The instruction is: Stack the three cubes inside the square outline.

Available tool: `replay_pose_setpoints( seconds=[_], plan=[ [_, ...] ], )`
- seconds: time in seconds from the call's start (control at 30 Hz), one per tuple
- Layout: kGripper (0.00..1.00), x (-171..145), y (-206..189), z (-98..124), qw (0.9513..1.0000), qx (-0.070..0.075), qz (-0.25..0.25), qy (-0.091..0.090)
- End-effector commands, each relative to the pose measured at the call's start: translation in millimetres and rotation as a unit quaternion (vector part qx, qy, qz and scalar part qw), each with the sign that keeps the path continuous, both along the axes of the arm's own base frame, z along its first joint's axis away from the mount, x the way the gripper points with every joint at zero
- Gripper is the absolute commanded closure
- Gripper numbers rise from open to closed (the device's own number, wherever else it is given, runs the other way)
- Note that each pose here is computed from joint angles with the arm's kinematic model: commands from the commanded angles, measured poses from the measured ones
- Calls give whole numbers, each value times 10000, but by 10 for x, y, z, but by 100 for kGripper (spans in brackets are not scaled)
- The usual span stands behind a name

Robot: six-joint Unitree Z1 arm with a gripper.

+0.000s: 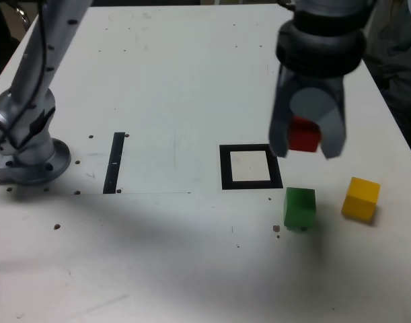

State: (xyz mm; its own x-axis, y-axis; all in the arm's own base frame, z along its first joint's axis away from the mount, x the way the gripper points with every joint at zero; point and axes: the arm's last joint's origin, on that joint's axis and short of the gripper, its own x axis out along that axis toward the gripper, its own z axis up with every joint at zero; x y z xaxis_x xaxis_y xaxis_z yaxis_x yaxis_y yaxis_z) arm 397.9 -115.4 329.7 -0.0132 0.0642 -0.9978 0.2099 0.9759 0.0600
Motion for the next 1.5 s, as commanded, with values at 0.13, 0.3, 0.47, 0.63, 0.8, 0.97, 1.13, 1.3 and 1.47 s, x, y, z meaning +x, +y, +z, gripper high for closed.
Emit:
replay_pose_setpoints(
  seconds=[0.13, 0.3, 0.47, 0.63, 0.8, 0.97, 1.13, 1.3, 1.47],
  plan=[
    [73, -179, 211, 36, 9998, 35, 220, 17],
    [73, -250, 377, -103, 9991, -31, 421, 69],
    [73, -285, 521, -269, 9981, -117, 595, 123],
    [73, -323, 619, -414, 9970, -207, 717, 187],
    [73, -335, 664, -543, 9958, -370, 801, 240],
    [73, -316, 690, -646, 9943, -530, 892, 241],
    [73, -329, 771, -760, 9925, -570, 1032, 313],
    [73, -346, 813, -845, 9918, -580, 1082, 365],
    [73, -343, 815, -893, 9916, -605, 1077, 391]
  ],
)
